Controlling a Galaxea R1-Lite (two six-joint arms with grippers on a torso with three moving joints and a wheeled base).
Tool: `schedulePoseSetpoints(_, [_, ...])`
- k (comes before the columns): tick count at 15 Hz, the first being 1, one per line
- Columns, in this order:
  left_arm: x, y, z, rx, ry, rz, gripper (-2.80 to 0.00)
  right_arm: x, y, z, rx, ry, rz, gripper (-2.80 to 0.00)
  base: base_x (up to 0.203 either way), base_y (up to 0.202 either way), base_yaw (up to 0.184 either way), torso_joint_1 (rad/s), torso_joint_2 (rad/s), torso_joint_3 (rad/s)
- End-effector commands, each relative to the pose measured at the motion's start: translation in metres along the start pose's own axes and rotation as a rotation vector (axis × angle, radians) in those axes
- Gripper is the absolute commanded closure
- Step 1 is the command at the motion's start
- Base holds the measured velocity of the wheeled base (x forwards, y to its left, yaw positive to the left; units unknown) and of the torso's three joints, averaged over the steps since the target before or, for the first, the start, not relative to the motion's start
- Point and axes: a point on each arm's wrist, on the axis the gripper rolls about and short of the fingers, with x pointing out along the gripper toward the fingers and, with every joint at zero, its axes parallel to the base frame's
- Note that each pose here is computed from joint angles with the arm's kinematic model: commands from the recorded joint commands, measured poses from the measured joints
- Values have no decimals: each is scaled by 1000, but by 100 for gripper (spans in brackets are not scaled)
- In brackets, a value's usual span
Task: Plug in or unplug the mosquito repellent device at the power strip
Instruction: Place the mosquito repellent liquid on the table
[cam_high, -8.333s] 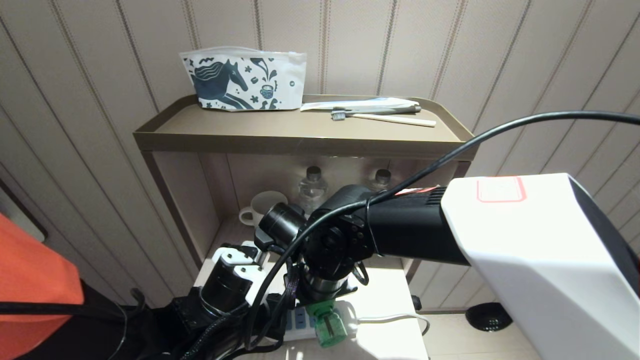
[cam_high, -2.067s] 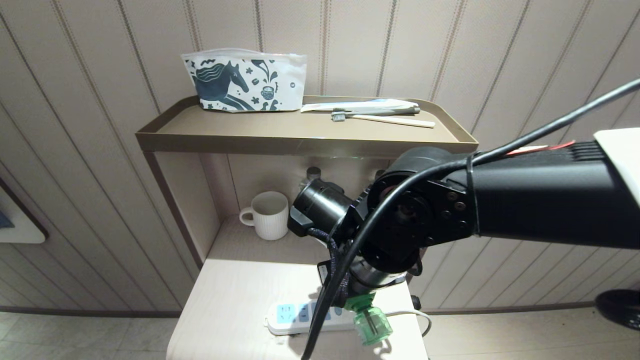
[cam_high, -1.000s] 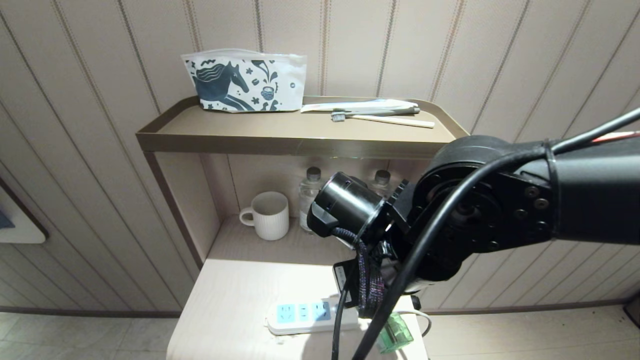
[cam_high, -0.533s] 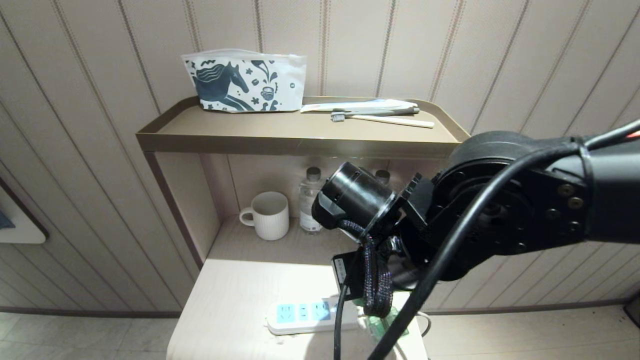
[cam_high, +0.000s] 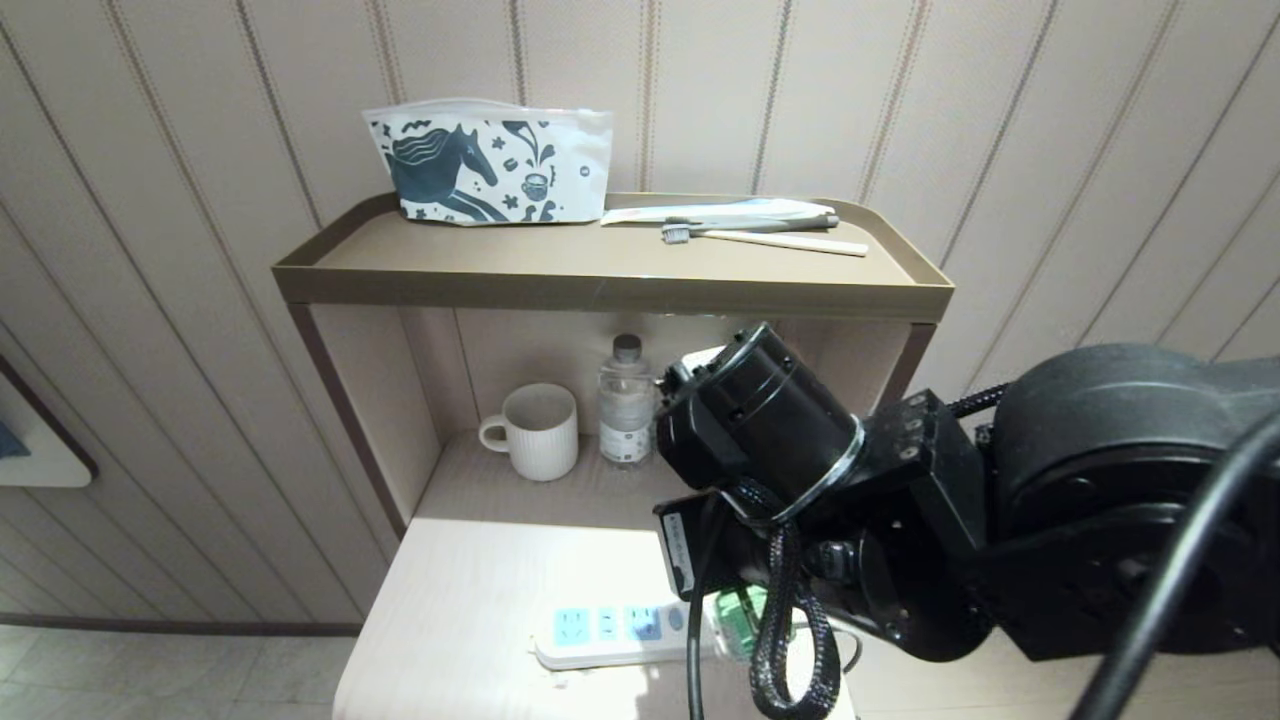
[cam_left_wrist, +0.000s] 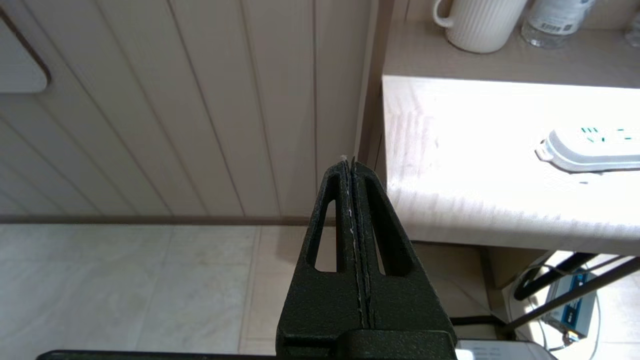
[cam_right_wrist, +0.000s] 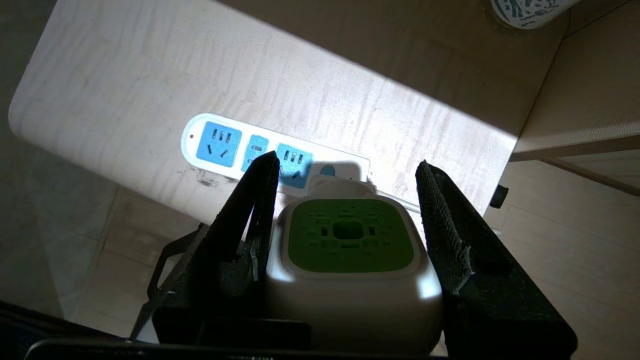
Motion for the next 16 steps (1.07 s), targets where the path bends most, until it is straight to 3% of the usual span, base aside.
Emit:
schedulePoseSetpoints(1, [0,0,0,0,3,-1,0,-13,-7,2,9,-22,7,0,0,0,0,0,0,0])
schedulePoseSetpoints(6, [0,0,0,-5,3,7,0,-19,-15,5,13,-76,-78,0,0,0,0,0,0,0])
schedulePoseSetpoints(16, [0,0,0,-5,3,7,0,-22,-16,5,19,-91,-83,0,0,0,0,-17,34,23])
